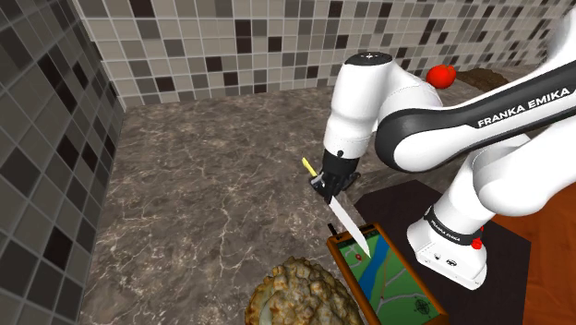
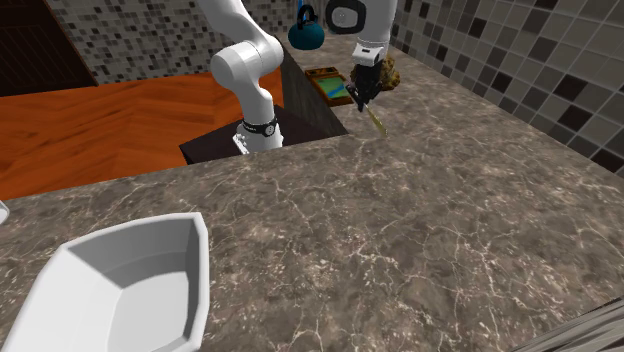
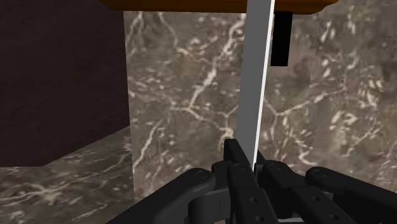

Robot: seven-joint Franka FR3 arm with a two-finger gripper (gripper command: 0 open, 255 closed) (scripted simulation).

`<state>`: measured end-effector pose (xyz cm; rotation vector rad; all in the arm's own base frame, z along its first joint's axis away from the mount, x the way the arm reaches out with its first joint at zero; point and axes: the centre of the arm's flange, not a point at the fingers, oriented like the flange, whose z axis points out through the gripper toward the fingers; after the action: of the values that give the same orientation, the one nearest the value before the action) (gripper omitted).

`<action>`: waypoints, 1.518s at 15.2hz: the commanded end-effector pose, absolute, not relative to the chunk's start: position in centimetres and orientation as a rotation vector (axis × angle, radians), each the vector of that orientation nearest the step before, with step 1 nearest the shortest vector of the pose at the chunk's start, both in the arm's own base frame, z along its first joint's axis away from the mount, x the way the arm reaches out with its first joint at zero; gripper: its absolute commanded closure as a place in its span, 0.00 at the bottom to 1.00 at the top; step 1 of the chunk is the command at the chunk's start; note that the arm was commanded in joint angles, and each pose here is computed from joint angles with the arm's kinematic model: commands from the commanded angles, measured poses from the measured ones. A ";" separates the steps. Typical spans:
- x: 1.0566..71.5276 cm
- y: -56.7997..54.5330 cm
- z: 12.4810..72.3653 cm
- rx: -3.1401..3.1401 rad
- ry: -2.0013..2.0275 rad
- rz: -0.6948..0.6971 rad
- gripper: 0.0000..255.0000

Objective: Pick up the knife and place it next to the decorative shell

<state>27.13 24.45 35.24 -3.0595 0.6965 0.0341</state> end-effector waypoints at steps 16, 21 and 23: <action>27.3 24.5 38.6 -3.059 0.696 0.034 0.00; 27.4 24.5 39.7 -3.059 0.696 0.034 0.00; 27.4 24.5 39.7 -3.059 0.696 0.034 0.00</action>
<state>27.37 24.47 39.64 -3.0593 0.6961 0.0338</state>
